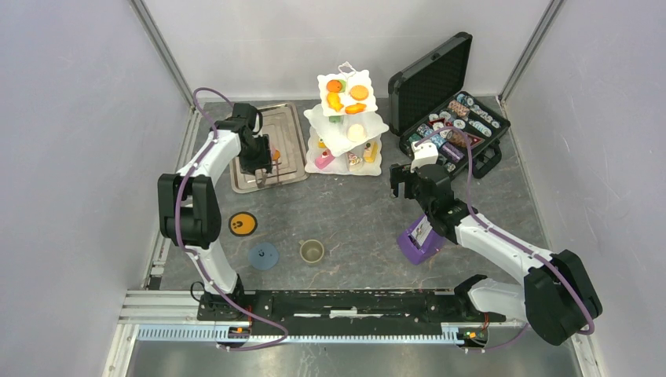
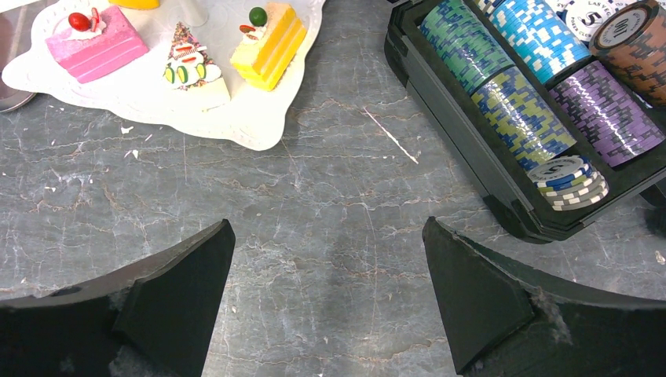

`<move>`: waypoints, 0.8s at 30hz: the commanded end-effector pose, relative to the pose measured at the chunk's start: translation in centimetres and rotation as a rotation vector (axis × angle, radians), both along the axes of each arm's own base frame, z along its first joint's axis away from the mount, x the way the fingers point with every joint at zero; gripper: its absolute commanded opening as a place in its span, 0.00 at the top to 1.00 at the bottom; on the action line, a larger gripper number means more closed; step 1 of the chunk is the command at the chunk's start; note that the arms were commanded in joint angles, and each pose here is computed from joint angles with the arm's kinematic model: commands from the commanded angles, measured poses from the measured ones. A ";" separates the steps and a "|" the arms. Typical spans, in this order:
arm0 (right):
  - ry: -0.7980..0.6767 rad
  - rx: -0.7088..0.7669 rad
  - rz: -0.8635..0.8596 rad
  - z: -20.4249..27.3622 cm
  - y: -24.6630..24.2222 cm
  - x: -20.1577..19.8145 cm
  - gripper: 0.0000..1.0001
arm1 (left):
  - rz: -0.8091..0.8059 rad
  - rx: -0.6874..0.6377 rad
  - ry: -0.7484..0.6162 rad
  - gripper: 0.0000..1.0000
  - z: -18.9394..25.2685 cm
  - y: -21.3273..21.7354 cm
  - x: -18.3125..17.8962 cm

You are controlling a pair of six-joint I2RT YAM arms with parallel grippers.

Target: Serve the afternoon tea

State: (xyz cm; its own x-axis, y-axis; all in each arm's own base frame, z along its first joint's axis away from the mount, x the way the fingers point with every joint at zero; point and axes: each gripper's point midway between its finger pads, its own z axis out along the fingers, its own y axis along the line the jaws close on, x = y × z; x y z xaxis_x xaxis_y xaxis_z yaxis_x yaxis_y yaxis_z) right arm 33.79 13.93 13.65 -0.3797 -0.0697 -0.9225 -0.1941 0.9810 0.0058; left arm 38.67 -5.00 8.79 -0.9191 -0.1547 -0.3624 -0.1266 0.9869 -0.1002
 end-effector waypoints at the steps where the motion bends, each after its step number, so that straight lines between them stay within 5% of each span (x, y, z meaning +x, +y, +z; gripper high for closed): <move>1: -0.052 0.040 0.003 1.9 0.7 0.7 0.02 | -0.015 -0.041 -0.112 0.44 3.4 -0.8 1.3; 24: -0.052 0.040 0.003 1.9 0.7 0.7 0.02 | -0.076 0.012 -0.021 0.40 1.7 -1.9 0.5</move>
State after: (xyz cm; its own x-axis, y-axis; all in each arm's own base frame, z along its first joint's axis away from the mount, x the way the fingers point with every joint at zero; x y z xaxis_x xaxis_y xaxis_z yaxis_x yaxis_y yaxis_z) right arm 33.79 13.94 13.66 -0.3795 -0.0692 -0.9226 -0.1943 0.9809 0.0064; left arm 38.96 -6.62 9.96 -0.9178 -0.1272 -0.3761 -0.0857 0.9884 -0.1251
